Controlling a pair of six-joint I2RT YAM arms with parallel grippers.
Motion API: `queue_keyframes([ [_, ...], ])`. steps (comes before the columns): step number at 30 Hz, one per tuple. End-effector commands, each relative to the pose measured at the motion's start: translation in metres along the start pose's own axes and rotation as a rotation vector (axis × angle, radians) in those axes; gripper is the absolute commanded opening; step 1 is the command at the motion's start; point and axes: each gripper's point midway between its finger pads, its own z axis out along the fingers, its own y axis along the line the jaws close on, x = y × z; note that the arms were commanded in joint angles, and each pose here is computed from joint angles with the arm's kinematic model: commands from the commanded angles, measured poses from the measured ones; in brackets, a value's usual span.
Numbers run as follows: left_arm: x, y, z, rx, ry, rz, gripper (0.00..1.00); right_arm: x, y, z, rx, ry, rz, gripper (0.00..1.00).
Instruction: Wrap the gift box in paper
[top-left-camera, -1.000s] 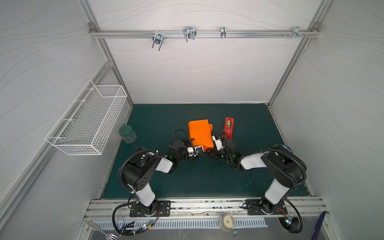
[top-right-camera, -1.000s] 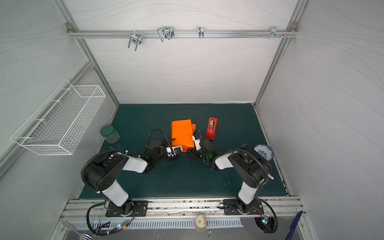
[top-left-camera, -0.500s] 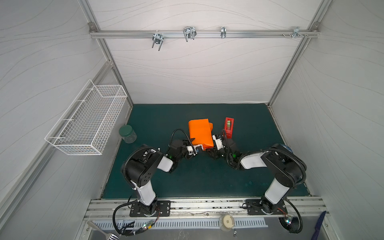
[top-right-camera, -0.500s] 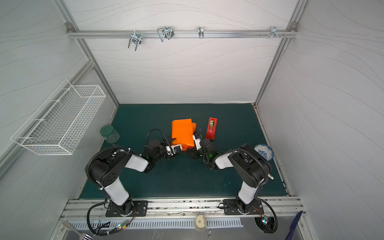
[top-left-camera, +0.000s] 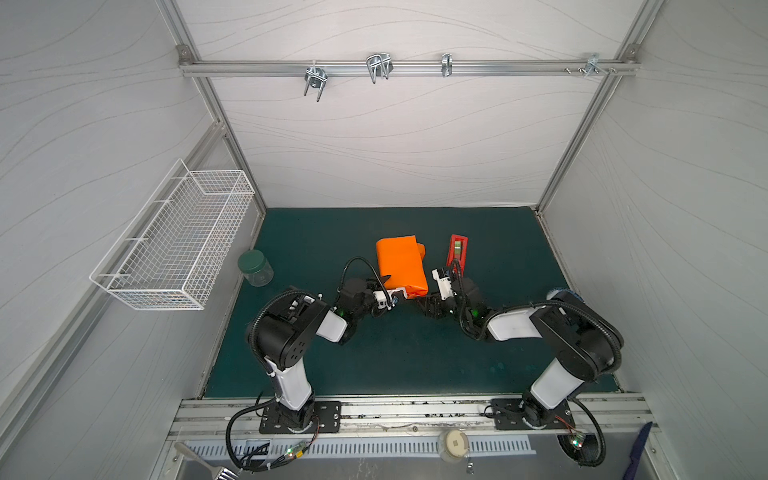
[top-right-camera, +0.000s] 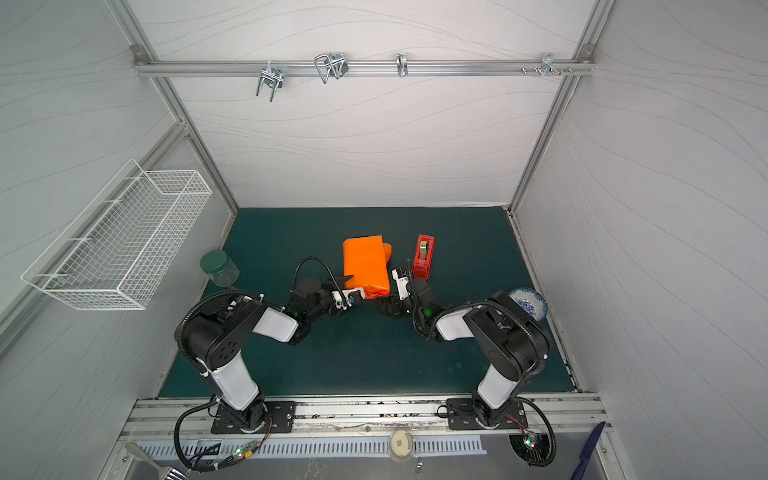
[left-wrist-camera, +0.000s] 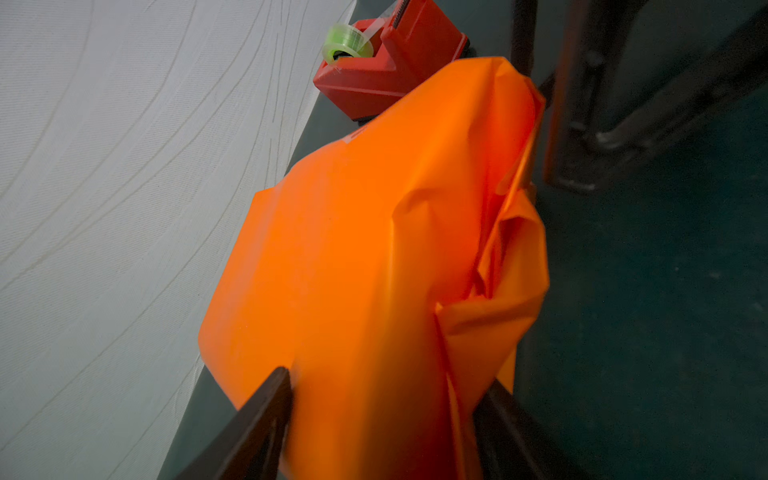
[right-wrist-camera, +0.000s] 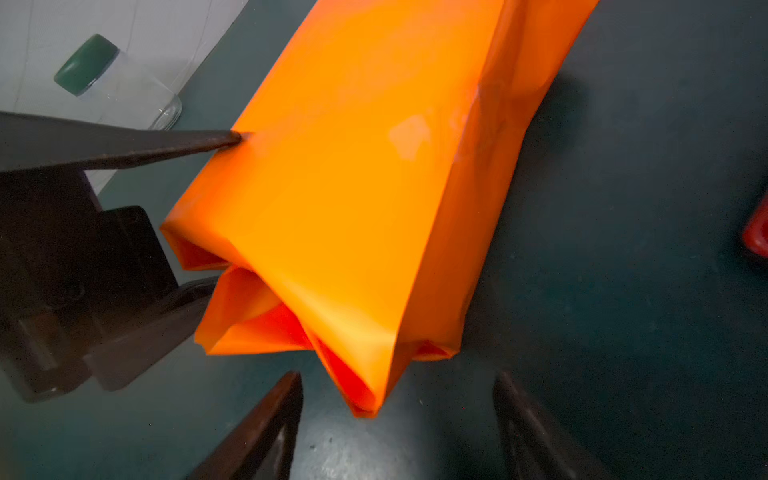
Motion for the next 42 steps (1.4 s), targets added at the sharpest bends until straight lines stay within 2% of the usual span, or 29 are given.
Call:
queue_keyframes([
  [1, 0.023, -0.02, 0.002, 0.068, 0.078, -0.041, 0.69, 0.0, 0.002, 0.003, -0.015, 0.006, 0.006, 0.77],
  [10, 0.024, -0.02, 0.002, 0.068, 0.083, -0.04, 0.7, -0.001, 0.011, 0.014, -0.01, 0.019, -0.03, 0.81],
  [18, 0.023, -0.019, 0.002, 0.066, 0.082, -0.039, 0.71, -0.018, 0.018, 0.024, -0.01, -0.037, -0.007, 0.88],
  [32, 0.024, -0.02, 0.002, 0.071, 0.086, -0.035, 0.72, -0.03, 0.015, 0.026, 0.013, -0.078, 0.061, 0.8],
  [42, 0.024, -0.02, 0.002, 0.07, 0.087, -0.032, 0.72, -0.036, 0.016, 0.024, -0.025, -0.079, 0.16, 0.82],
])
